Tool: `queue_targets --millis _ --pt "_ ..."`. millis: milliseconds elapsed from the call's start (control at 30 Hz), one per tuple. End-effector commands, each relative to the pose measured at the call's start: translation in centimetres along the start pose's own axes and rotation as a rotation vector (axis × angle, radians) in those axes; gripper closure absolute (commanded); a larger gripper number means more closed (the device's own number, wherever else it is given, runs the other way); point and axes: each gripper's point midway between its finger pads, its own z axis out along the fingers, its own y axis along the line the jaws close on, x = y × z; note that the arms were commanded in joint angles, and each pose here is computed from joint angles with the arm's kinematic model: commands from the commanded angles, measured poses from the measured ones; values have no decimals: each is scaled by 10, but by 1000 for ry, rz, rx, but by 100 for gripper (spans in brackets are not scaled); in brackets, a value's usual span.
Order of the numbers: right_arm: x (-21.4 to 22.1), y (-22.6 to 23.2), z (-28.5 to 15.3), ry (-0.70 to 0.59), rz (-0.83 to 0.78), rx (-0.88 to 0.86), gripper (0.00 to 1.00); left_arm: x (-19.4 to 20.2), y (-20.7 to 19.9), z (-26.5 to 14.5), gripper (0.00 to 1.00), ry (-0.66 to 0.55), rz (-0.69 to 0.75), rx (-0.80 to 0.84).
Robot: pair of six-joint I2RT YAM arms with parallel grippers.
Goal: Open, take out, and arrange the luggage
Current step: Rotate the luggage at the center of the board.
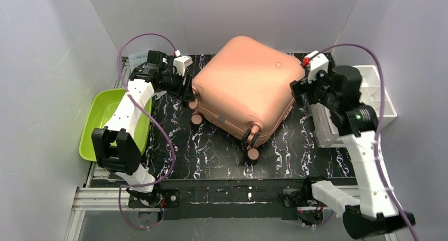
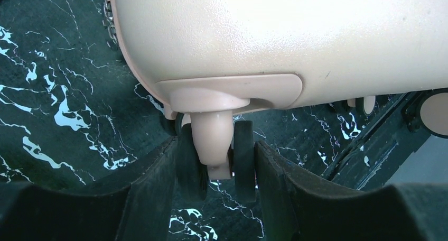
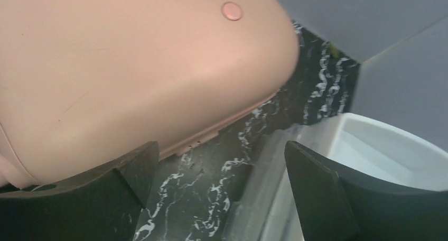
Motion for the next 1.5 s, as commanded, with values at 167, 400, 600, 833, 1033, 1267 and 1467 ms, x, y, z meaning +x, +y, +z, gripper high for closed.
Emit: queue_targets --millis 167,400,600,833,1033,1267,1467 --pt "39 15 54 147 116 -64 2 -30 -60 -67 25 -140 65 34" --pt "56 12 52 207 77 -43 2 -82 -70 -113 8 -312 105 -52" --pt "69 10 43 279 -5 -58 1 -106 -26 -116 2 -354 40 -265" --pt "93 -10 33 400 -119 26 2 -111 35 -89 2 -305 -120 -335" --pt "123 -21 46 513 -164 81 2 -115 57 -68 2 -278 -182 -324" --pt "124 -21 65 500 -150 86 2 -113 51 -46 2 -247 -224 -219" --pt "115 -20 97 457 -116 91 2 -87 54 -20 2 -164 -262 -169"
